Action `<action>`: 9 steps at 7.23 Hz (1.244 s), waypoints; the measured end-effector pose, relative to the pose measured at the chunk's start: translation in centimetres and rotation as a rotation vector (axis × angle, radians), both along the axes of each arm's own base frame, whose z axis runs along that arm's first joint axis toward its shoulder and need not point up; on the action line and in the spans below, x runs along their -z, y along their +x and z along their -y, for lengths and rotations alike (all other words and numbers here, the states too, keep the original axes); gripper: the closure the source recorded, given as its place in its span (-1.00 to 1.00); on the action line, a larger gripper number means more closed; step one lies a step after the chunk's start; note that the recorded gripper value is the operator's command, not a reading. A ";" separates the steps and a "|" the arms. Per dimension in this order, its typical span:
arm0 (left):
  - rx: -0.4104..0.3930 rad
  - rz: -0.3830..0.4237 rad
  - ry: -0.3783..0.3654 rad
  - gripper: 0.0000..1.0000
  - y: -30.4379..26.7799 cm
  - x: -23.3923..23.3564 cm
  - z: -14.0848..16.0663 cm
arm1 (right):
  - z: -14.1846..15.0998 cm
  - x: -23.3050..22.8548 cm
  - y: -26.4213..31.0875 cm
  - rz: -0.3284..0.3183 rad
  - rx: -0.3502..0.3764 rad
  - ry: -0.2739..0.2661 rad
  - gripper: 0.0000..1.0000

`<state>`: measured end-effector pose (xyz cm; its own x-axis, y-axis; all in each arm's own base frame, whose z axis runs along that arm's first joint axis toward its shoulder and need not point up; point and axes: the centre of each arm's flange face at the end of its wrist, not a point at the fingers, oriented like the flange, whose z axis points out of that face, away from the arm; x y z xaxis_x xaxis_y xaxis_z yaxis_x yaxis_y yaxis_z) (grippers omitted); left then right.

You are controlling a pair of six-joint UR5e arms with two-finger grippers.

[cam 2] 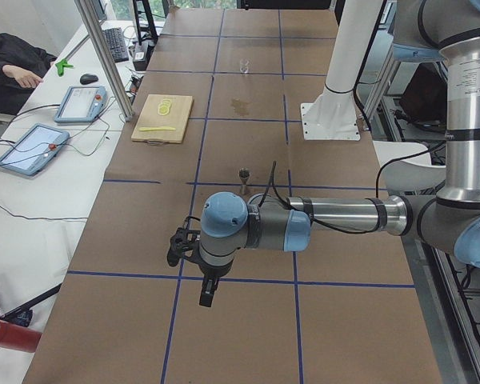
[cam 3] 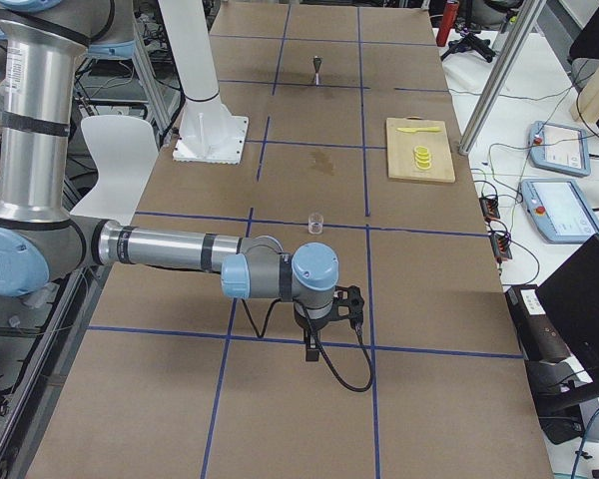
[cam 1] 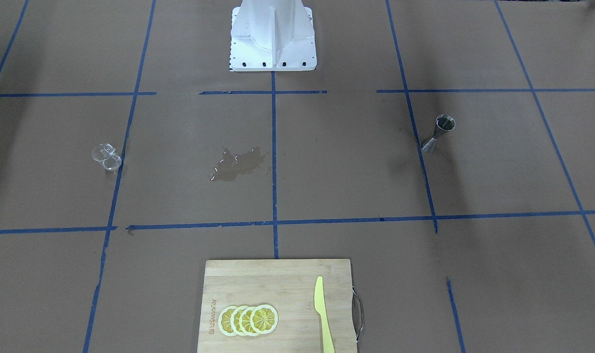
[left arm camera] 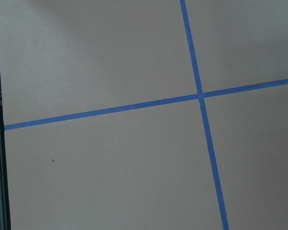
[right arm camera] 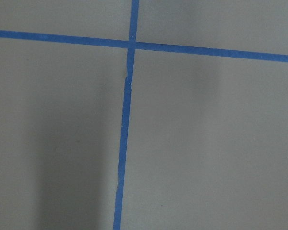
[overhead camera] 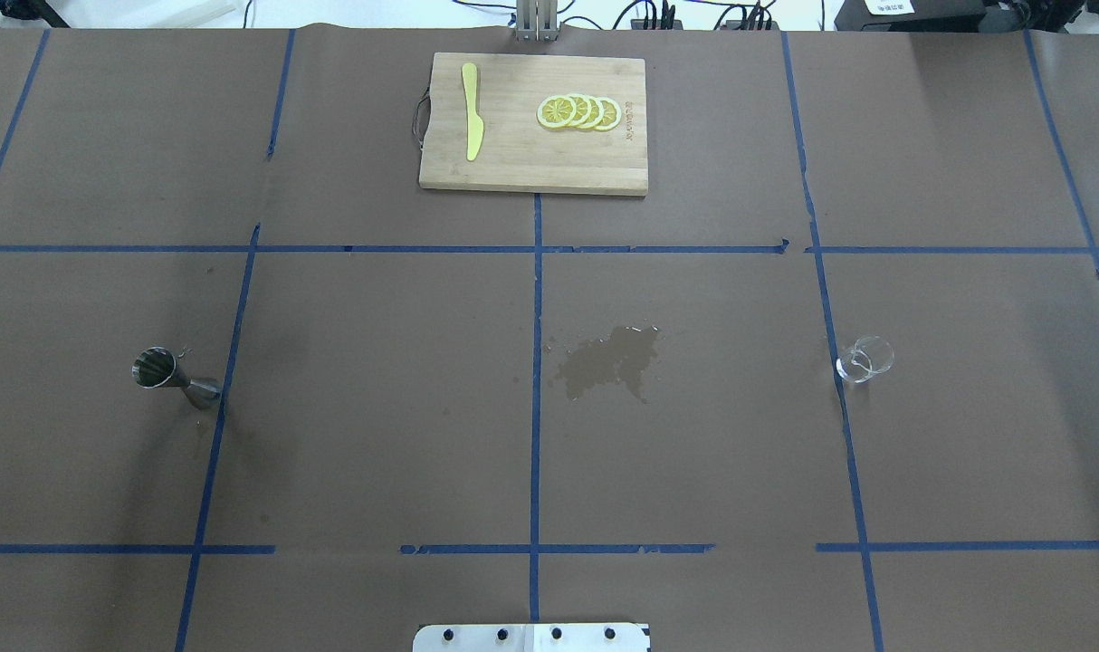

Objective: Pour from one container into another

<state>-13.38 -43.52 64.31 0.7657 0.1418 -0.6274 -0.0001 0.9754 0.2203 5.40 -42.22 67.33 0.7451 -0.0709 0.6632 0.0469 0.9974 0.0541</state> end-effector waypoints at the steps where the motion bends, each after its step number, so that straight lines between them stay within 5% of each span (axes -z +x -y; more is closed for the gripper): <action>1: -0.001 -0.002 -0.001 -1.00 0.0 -0.1 -0.1 | 0.0 0.1 0.0 0.001 0.001 0.002 -1.00; 9: -0.007 -0.005 0.004 -1.00 0.1 -0.2 -0.2 | 0.2 0.6 -0.3 0.014 0.011 0.013 -1.00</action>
